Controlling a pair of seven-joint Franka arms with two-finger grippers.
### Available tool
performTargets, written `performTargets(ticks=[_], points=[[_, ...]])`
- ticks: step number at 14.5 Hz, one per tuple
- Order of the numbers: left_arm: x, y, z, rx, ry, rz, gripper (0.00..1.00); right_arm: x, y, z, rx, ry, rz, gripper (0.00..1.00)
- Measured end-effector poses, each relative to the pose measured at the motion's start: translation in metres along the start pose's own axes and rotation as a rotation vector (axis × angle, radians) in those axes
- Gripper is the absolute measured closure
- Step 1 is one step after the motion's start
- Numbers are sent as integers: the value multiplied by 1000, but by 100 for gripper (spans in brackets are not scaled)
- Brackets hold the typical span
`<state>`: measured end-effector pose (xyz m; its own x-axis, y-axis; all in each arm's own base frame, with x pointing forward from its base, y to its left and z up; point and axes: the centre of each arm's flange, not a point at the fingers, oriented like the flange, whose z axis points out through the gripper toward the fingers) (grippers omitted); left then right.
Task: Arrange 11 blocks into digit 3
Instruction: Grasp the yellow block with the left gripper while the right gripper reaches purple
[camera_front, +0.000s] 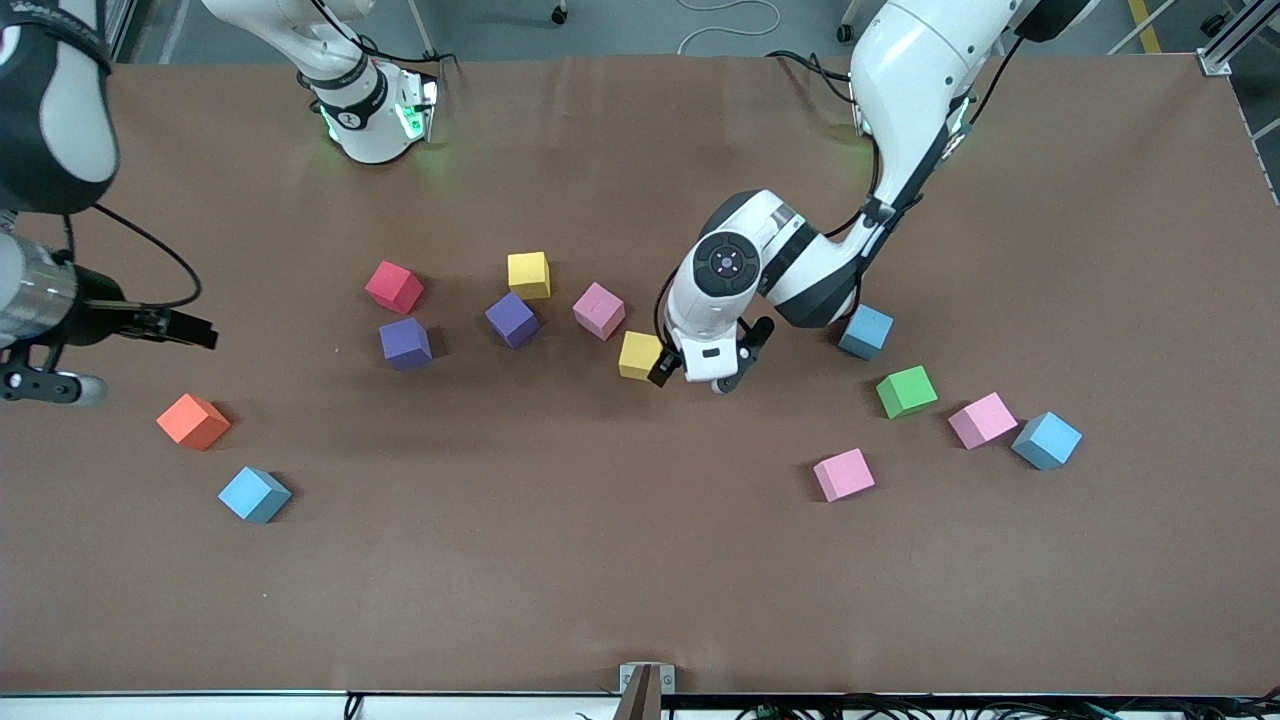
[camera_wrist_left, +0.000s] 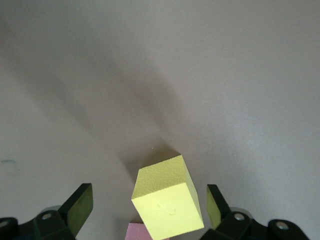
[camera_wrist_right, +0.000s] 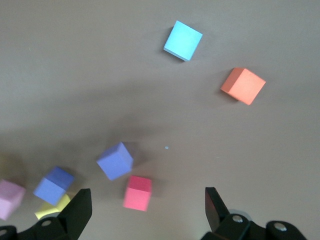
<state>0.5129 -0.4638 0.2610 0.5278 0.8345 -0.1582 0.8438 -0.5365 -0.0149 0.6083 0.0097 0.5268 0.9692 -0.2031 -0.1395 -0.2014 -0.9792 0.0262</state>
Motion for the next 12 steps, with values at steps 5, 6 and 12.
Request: performTargets(ticks=[5,6,12], points=[[-7,-2,9,11,-1,-61,0,-10,-72,21,-3,35,141,0],[-10,-2,10,12,-1,-86,0,-12,-84,29,-3,39,174,0],[-38,-6,25,-1,11,-305,0,-32,-138,112,-7,49,349,0]])
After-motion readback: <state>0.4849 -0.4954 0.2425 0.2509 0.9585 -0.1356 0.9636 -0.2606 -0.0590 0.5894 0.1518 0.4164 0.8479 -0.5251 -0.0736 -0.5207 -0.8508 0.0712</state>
